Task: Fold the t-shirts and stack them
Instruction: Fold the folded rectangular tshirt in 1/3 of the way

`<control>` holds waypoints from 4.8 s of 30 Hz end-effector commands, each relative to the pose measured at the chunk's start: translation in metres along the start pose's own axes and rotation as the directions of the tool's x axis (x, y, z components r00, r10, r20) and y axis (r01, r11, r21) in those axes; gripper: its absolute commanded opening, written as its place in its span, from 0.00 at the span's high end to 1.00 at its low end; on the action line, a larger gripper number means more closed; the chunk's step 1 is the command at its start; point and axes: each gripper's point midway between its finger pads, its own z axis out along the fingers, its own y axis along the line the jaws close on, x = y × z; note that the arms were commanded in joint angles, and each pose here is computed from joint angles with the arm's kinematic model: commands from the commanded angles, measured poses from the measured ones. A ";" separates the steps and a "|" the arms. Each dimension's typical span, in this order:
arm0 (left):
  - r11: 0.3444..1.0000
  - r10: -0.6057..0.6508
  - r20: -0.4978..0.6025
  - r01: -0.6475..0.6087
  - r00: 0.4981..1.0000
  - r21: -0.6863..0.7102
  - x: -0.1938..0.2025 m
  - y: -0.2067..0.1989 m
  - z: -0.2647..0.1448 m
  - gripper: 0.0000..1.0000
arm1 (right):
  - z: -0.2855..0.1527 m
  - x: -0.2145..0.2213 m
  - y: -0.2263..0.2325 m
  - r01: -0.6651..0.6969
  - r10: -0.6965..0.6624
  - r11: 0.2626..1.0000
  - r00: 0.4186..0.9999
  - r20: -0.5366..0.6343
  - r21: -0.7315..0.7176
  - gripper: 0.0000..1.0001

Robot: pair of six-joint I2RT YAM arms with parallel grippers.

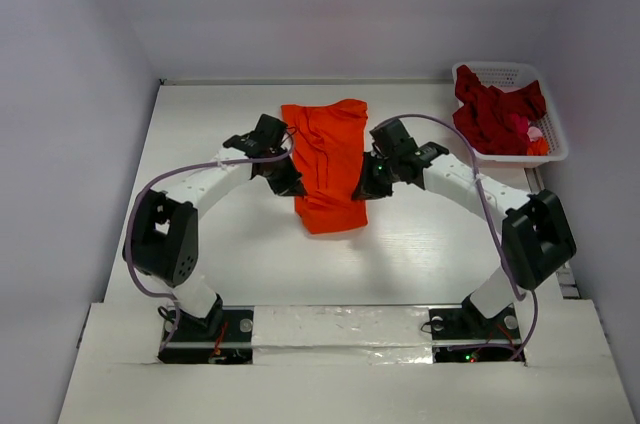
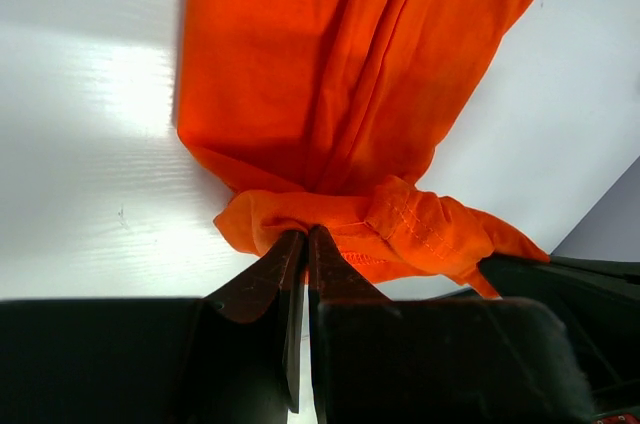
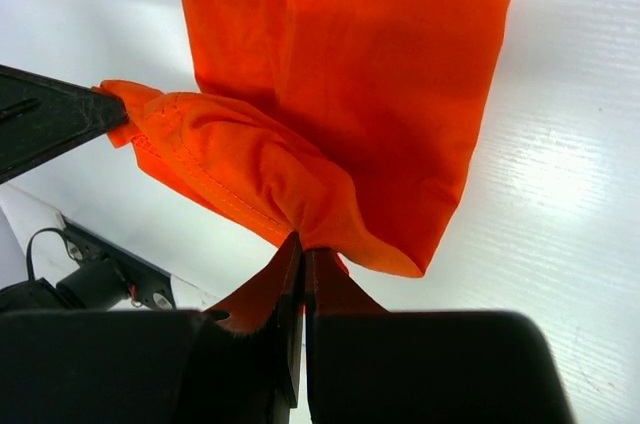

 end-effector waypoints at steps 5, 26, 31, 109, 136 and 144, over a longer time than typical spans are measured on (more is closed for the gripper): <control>1.000 0.025 0.034 -0.024 0.999 -0.008 -0.023 -0.006 -0.007 1.00 | 0.000 -0.018 0.007 0.026 -0.026 1.000 1.000 0.004 -0.016 1.00; 0.998 0.063 0.015 -0.062 0.998 -0.014 -0.051 -0.026 0.015 1.00 | 0.019 -0.063 0.002 0.016 -0.016 1.000 1.000 0.022 -0.019 1.00; 0.997 0.070 0.012 -0.070 0.997 -0.014 -0.055 -0.030 0.017 1.00 | 0.026 -0.065 0.003 0.023 -0.022 0.999 1.000 0.007 -0.025 1.00; 0.982 0.183 -0.005 -0.183 0.983 -0.038 -0.032 -0.028 0.047 1.00 | 0.057 -0.039 -0.010 0.149 -0.145 0.987 0.988 -0.061 0.056 1.00; 0.984 0.177 0.004 -0.177 0.984 -0.032 -0.075 -0.052 0.072 1.00 | 0.091 -0.081 -0.004 0.199 -0.195 0.973 0.980 -0.049 0.115 1.00; 0.991 0.125 0.056 -0.122 0.991 -0.053 -0.123 -0.041 0.071 1.00 | 0.100 -0.102 -0.010 0.181 -0.179 0.972 0.983 -0.028 0.148 1.00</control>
